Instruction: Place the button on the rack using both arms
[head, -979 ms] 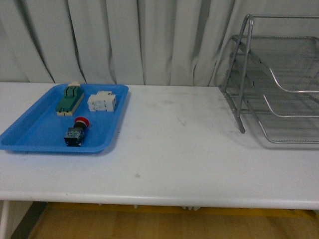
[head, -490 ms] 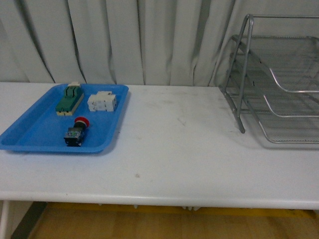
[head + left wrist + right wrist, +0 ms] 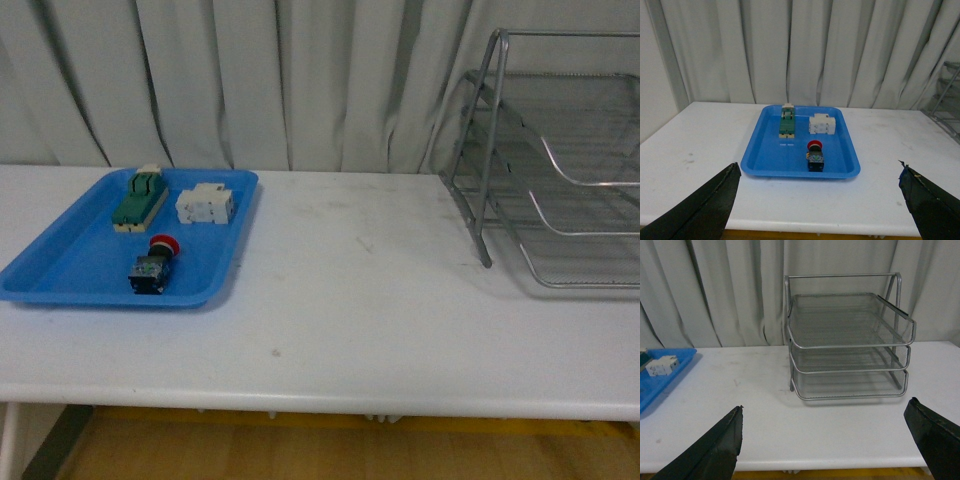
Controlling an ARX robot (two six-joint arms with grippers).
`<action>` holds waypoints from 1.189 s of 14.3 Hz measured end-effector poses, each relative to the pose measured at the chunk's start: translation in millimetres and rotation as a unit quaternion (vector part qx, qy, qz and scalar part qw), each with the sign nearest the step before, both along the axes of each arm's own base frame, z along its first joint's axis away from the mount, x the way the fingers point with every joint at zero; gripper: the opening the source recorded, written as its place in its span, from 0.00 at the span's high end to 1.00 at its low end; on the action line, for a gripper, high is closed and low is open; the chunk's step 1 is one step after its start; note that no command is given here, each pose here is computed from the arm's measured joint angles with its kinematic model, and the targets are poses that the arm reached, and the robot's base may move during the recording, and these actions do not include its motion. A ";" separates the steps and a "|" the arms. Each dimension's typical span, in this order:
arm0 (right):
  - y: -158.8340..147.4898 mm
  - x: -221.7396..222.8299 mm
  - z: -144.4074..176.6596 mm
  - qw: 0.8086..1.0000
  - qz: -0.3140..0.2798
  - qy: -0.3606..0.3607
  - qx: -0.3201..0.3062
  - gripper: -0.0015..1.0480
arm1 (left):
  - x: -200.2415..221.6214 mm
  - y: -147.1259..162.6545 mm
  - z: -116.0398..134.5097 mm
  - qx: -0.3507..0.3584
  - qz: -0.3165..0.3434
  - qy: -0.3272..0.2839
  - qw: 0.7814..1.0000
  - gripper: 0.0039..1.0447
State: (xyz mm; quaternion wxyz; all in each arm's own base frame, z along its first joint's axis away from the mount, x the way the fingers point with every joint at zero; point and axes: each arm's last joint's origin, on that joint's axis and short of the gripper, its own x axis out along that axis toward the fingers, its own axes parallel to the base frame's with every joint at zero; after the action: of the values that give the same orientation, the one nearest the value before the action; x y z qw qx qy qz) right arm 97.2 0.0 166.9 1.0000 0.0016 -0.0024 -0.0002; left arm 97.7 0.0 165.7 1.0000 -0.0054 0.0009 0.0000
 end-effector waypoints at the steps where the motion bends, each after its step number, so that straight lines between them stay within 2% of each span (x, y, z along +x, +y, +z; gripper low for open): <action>1: 0.0 0.0 0.0 1.000 0.000 0.000 0.000 0.06 | 0.0 0.0 0.0 0.000 0.000 0.000 1.000 0.06; 7: 0.0 0.0 0.0 1.000 0.000 0.000 0.000 0.06 | 0.0 0.0 0.0 0.000 0.000 0.000 1.000 0.06; 9: -5.9 6.1 -1.5 0.993 0.089 0.073 0.019 0.06 | 0.0 0.0 0.0 0.000 -0.001 0.000 1.000 0.06; 11: -4.5 16.2 14.1 0.983 0.180 0.044 0.016 0.06 | 0.0 0.0 -0.1 0.000 0.000 0.000 1.000 0.06; 14: -17.0 61.3 51.2 0.989 0.151 -0.002 0.007 0.06 | 0.0 0.0 0.0 0.000 0.000 0.000 1.000 0.06; 17: -55.3 150.7 85.6 0.995 0.071 0.007 0.070 0.06 | 0.0 0.0 0.0 0.000 0.000 0.000 1.000 0.06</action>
State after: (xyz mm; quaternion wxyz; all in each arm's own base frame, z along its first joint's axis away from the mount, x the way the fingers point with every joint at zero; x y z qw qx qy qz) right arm 247.9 -55.4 252.5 0.9949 0.0715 0.0048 0.0711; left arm 97.7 0.0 165.7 1.0000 -0.0052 0.0010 0.0000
